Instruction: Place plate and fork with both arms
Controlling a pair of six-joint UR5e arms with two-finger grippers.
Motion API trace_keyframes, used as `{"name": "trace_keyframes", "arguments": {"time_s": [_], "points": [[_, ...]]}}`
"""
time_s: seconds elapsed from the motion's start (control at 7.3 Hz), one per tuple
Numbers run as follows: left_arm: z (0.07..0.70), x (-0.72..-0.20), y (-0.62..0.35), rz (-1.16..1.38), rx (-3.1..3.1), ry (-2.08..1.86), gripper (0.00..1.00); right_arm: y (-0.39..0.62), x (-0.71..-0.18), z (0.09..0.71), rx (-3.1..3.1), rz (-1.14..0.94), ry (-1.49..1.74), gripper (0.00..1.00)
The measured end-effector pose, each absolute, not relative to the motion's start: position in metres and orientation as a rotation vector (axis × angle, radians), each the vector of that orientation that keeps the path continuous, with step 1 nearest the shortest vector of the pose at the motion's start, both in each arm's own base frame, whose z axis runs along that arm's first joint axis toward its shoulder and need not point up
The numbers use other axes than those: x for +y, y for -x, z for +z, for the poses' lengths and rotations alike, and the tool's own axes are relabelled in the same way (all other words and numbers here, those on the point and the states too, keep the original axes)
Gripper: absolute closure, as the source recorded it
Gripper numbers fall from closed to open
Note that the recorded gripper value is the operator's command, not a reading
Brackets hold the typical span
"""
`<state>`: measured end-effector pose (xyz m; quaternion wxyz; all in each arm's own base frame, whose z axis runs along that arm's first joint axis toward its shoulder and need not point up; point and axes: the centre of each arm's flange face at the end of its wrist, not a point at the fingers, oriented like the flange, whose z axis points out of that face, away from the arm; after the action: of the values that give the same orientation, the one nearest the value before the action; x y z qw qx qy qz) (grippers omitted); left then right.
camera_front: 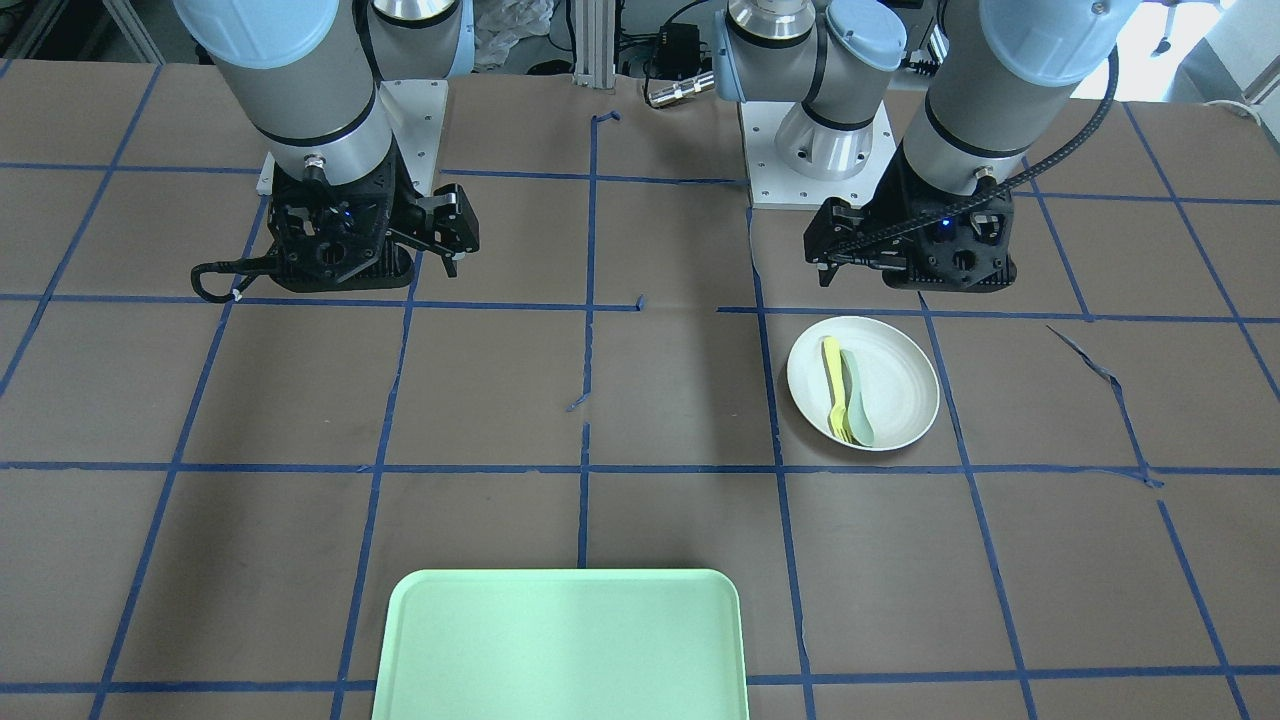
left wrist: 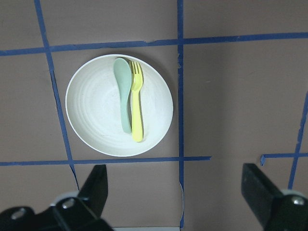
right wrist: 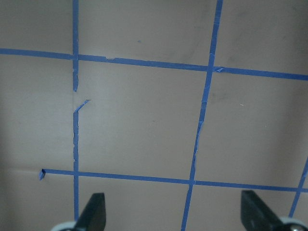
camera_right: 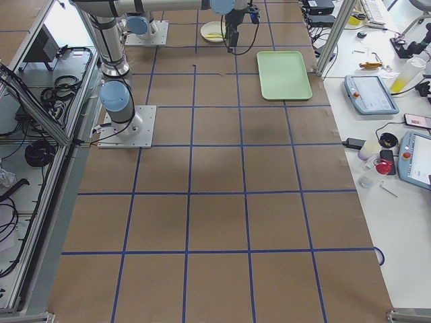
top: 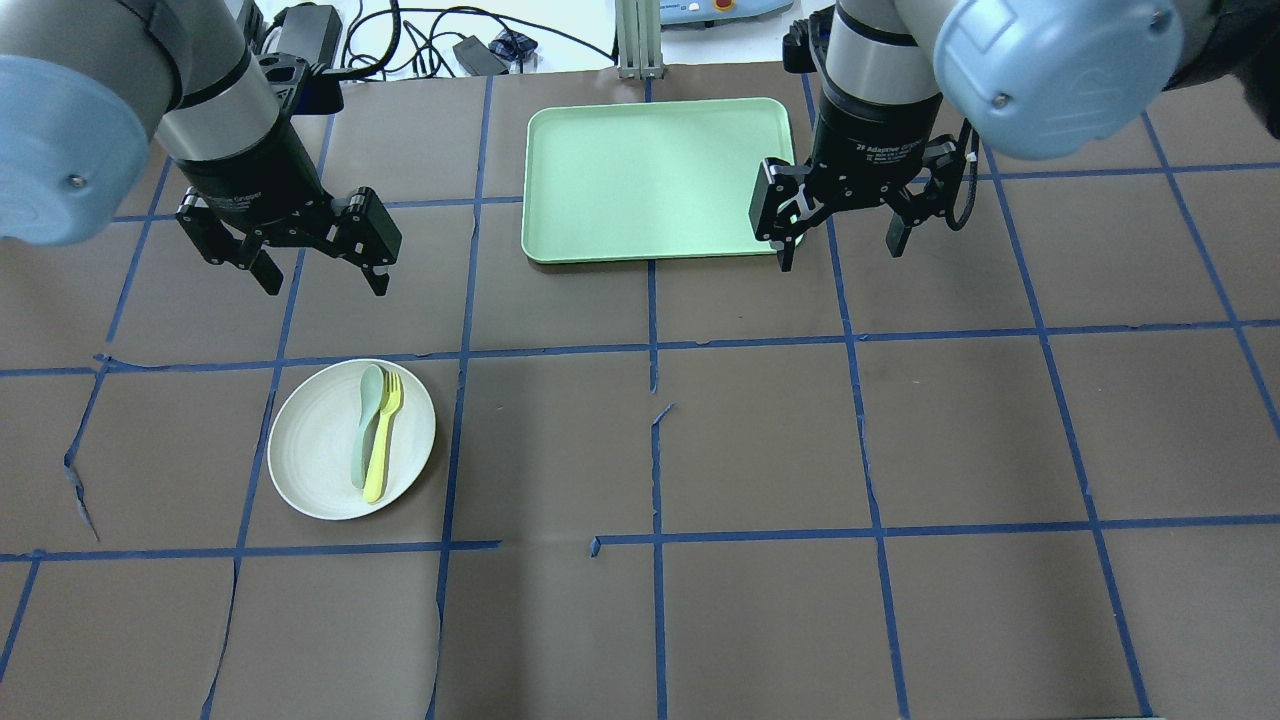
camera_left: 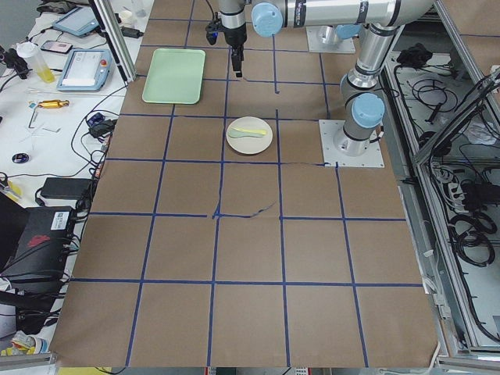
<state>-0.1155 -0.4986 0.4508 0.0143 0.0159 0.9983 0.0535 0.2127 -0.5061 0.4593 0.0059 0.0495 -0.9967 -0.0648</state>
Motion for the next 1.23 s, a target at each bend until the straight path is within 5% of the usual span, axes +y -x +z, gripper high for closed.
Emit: {"name": "trace_keyframes", "arguments": {"time_s": [1.23], "points": [[0.439, -0.504, 0.118, 0.194, 3.098, -0.054, 0.0, -0.21, -0.511, 0.458, -3.063, -0.18, -0.171, 0.0]]}}
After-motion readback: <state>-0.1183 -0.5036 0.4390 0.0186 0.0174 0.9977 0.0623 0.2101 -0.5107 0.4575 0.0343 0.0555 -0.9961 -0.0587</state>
